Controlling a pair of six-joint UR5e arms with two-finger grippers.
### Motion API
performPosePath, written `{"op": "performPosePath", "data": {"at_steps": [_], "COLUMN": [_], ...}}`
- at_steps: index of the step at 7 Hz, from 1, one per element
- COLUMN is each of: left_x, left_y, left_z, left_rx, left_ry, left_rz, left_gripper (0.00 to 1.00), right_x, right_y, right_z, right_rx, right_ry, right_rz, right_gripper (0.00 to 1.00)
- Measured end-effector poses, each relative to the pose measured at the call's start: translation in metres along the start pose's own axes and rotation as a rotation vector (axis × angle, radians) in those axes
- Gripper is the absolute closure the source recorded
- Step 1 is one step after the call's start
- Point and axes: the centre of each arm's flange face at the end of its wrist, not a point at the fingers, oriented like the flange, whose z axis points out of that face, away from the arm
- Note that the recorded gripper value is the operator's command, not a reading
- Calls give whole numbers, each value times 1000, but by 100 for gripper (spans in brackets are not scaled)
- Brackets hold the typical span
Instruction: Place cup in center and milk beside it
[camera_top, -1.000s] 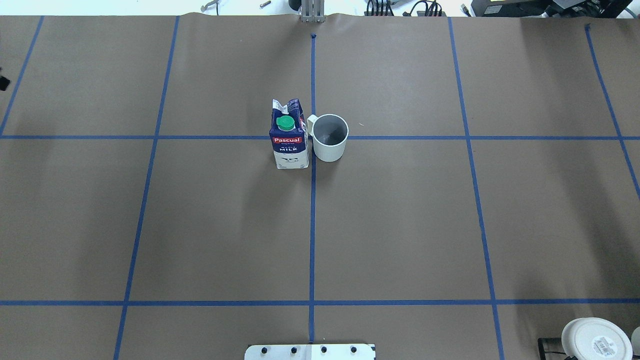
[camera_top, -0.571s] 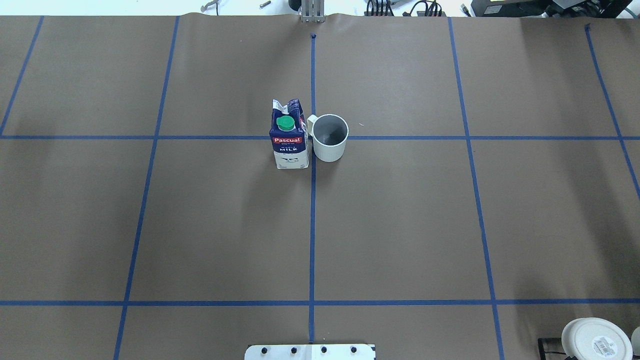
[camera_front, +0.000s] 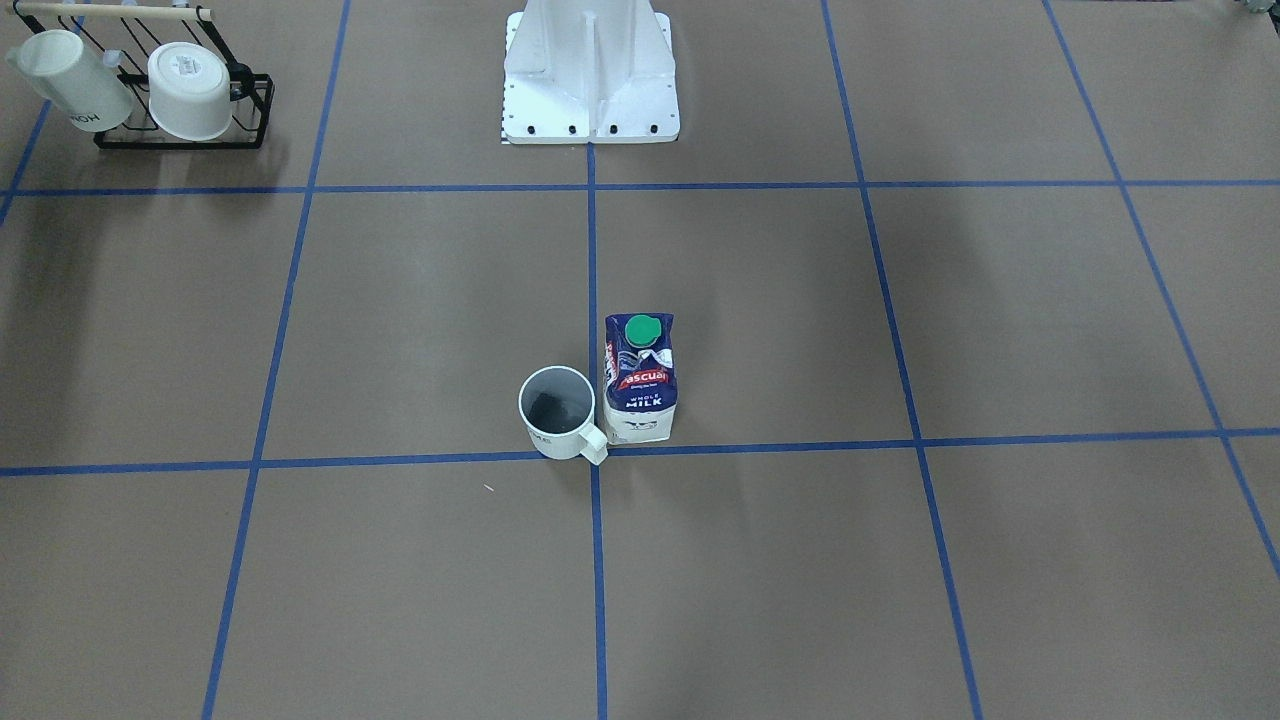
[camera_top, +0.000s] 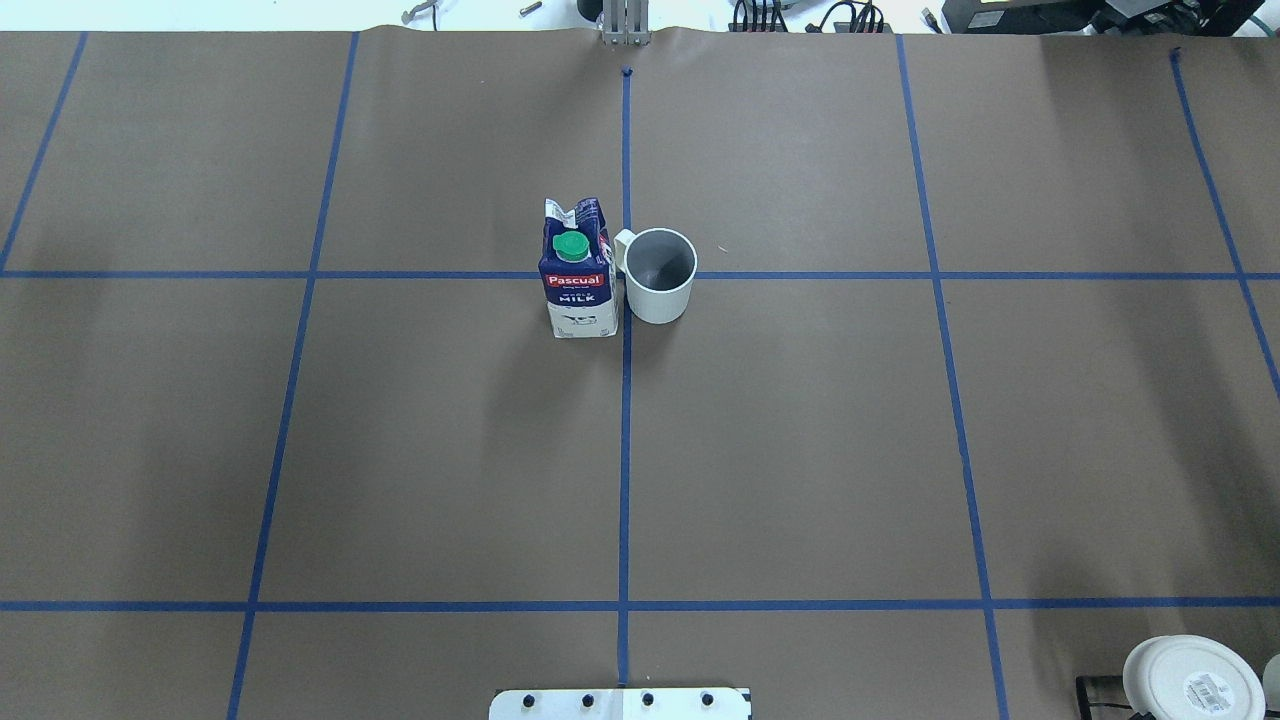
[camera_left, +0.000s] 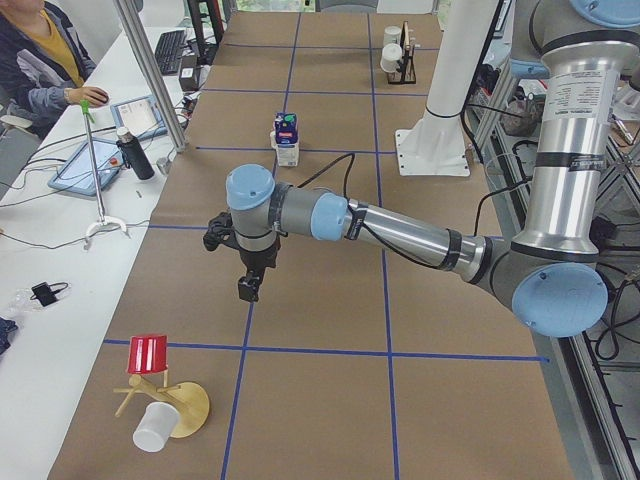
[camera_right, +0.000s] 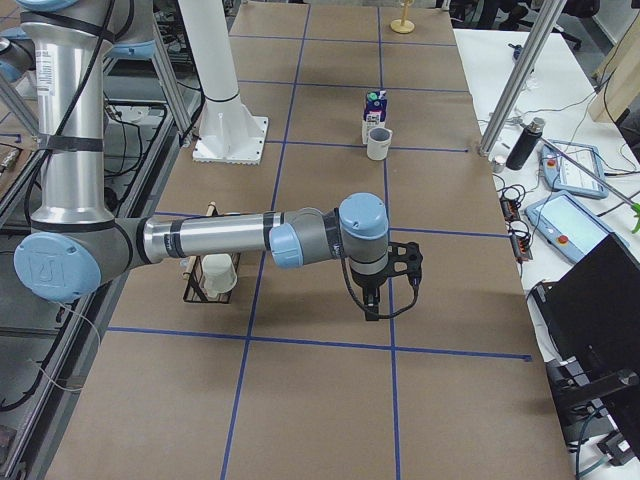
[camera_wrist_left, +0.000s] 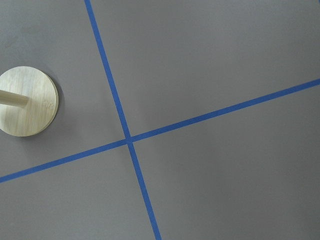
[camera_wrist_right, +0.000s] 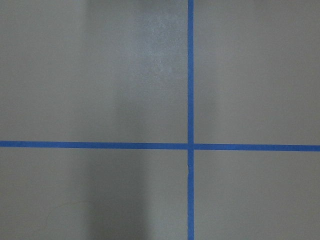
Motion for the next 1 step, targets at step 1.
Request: {"op": "performPosePath", "data": {"at_steps": [1], "left_x": [3], "left_y": [0], "left_z": [-4], "left_rx": [7], "left_ry": [-3], "left_rz": [6], "left_gripper": [2], "right_x": [-1], "right_y": [-2], "right_z": [0], "right_rx": [2], "right_ry": [0], "right_rz": [-2], "right_gripper": [0]}}
